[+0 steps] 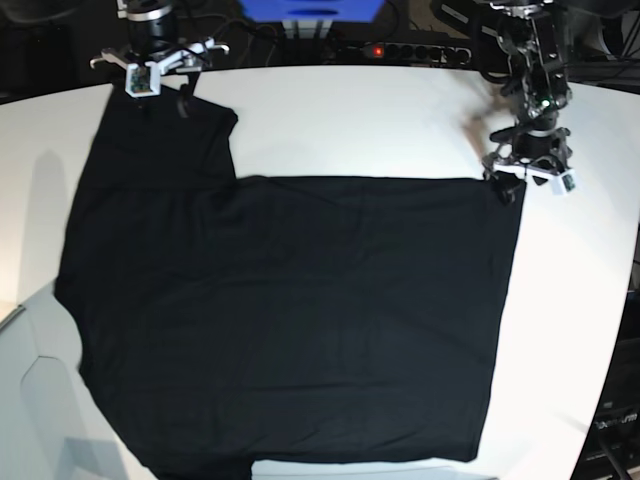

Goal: Fold the T-shirt properly
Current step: 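Lower both grippers onto the shirt's shoulder corners and grasp them, then lift the shoulder corners with both grippers and pull them toward the robot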

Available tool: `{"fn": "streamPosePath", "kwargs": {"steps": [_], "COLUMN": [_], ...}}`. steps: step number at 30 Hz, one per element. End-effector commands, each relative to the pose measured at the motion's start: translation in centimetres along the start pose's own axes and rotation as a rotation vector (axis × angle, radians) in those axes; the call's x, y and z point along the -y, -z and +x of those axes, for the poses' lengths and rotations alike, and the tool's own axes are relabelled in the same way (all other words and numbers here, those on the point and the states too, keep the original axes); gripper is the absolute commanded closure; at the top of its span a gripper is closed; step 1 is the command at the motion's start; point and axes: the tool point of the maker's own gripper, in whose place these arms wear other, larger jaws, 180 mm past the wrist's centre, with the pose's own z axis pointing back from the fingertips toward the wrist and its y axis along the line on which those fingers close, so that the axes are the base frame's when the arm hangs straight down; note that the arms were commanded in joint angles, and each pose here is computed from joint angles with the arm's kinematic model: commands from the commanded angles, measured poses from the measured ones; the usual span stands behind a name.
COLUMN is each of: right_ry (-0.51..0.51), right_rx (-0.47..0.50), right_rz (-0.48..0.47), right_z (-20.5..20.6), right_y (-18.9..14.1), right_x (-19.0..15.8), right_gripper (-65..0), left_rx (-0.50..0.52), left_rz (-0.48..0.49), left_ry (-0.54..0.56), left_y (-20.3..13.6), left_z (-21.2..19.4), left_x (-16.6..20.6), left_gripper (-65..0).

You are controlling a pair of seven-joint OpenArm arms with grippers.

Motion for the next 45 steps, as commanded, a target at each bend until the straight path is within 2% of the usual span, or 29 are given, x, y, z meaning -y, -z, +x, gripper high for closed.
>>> {"fn": "streamPosePath", "kwargs": {"steps": [1, 8, 9, 13, 14, 16, 17, 22, 25, 27, 30, 37, 45], "right_ry": [-0.003, -0.014, -0.014, -0.015, -0.016, -0.021, -0.025, -0.042, -0.041, -0.006, 0.044, 0.053, 0.07], "right_rx": [0.027, 0.029, 0.029, 0.027, 0.027, 0.028, 0.026, 0.046, 0.001, -0.03, -0.074, -0.137, -0.267], "right_rz": [-0.009, -0.03, -0.03, -0.029, -0.031, -0.046, -0.054, -0.108, -0.097, -0.081, -0.094, -0.153, -0.167], "right_z": [0.6, 0.7, 0.7, 0.6, 0.6, 0.7, 0.6, 1.3, 0.5, 0.3, 0.2, 1.0, -2.8], "right_y": [-0.4, -0.3, -0.3, -0.3, -0.3, -0.4, -0.4, 0.0, 1.2, 2.2, 3.4, 5.1, 6.0], "right_x": [0.3, 1.2, 1.2, 1.2, 1.2, 1.8, 2.2, 4.2, 4.8, 5.4, 6.8, 10.2, 11.8], "right_gripper": [-35.2, -35.1, -35.1, -35.3, -35.5, -35.6, -35.6, -35.6, -35.6, -35.6, -35.6, -35.6, -35.6], "left_rx": [-0.013, -0.026, -0.028, -0.031, -0.027, -0.03, -0.03, -0.042, -0.038, -0.031, -0.029, -0.013, -0.012], "left_rz": [-0.001, -0.008, -0.022, -0.035, -0.037, -0.035, -0.033, -0.023, -0.026, -0.031, -0.035, -0.005, -0.006], "left_ry": [0.008, -0.002, 0.001, 0.004, 0.005, 0.005, 0.004, 0.012, 0.021, 0.027, 0.037, 0.031, 0.031], "left_y": [0.0, 0.9, 1.2, 1.4, 1.4, 1.4, 1.3, 0.8, 0.2, -0.1, -0.8, -1.5, -1.5], "left_z": [-0.1, -0.4, -0.4, -0.4, -0.3, -0.3, -0.3, -1.0, -1.0, -0.8, -0.8, -0.3, -0.3], "left_x": [-0.1, 0.3, 1.0, 1.6, 1.7, 1.6, 1.5, 0.9, 0.8, 1.0, 1.0, -0.3, -0.3], "left_gripper": [-41.2, -17.7, -15.4, -13.3, -11.0, -1.9, 0.0, 0.0, -0.1, -0.1, -0.1, -0.1, -0.1]}}
